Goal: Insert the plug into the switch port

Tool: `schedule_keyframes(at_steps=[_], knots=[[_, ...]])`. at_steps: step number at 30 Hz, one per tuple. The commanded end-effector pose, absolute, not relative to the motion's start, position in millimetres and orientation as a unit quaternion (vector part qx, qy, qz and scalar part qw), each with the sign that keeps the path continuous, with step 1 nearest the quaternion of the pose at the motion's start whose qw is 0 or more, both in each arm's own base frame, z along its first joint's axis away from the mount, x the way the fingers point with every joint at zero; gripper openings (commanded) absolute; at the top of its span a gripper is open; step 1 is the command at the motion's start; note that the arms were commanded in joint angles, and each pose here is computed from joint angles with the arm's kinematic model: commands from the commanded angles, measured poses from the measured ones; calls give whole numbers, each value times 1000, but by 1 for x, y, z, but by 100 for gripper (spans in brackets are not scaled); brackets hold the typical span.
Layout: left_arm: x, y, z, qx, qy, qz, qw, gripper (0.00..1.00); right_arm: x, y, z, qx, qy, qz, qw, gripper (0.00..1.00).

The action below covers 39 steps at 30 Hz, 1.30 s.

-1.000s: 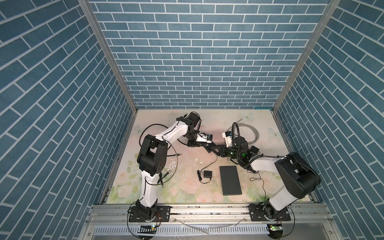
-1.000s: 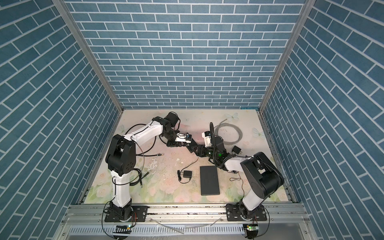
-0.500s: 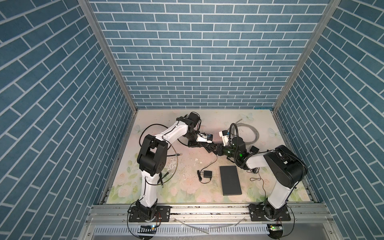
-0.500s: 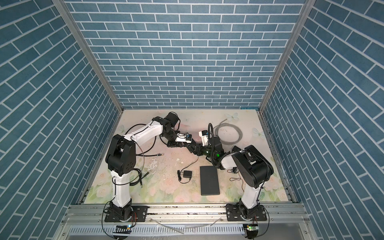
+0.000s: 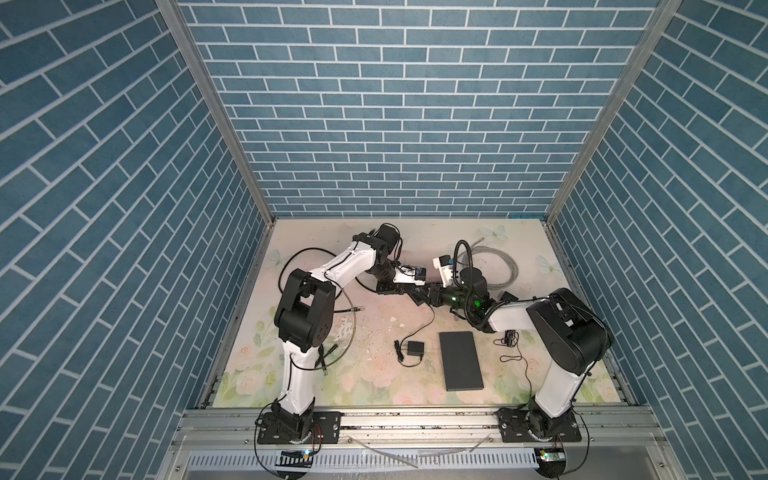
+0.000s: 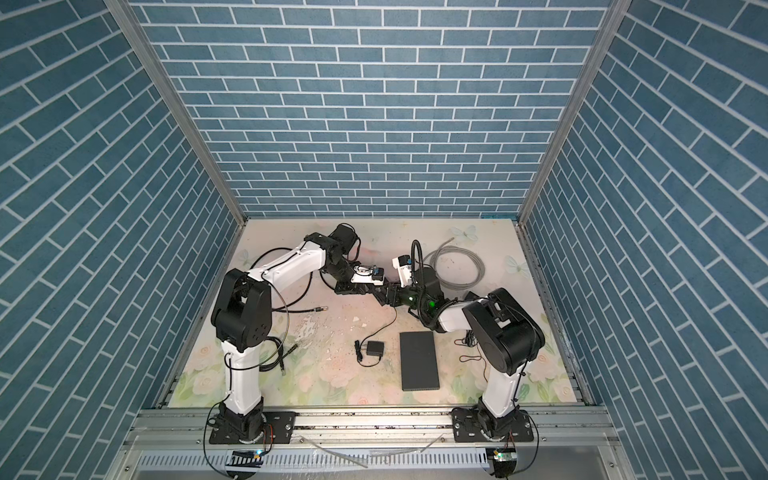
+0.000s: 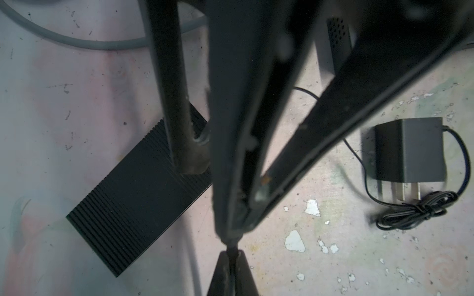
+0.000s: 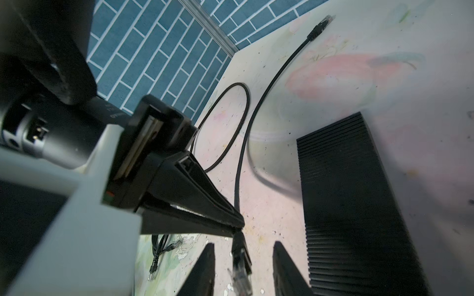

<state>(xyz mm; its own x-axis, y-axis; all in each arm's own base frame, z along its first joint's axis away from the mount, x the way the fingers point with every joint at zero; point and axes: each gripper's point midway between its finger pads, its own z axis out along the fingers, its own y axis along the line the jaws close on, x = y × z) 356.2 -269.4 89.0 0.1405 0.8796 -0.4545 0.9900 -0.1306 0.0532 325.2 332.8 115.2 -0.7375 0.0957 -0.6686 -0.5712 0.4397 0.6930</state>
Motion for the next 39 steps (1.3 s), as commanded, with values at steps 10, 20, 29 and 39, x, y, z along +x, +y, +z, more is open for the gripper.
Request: schedule_keyframes(at_steps=[10, 20, 29, 39], knots=[[352, -270, 102, 732, 635, -170, 179, 0, 326, 338, 114, -152, 783, 508, 326, 18], [387, -271, 105, 710, 644, -92, 270, 42, 325, 333, 114, -100, 805, 511, 285, 13], [378, -275, 108, 681, 650, -108, 319, 45, 332, 329, 116, -20, 813, 527, 247, 12], [356, -289, 95, 641, 680, -148, 326, 46, 334, 333, 120, 10, 810, 542, 222, 11]])
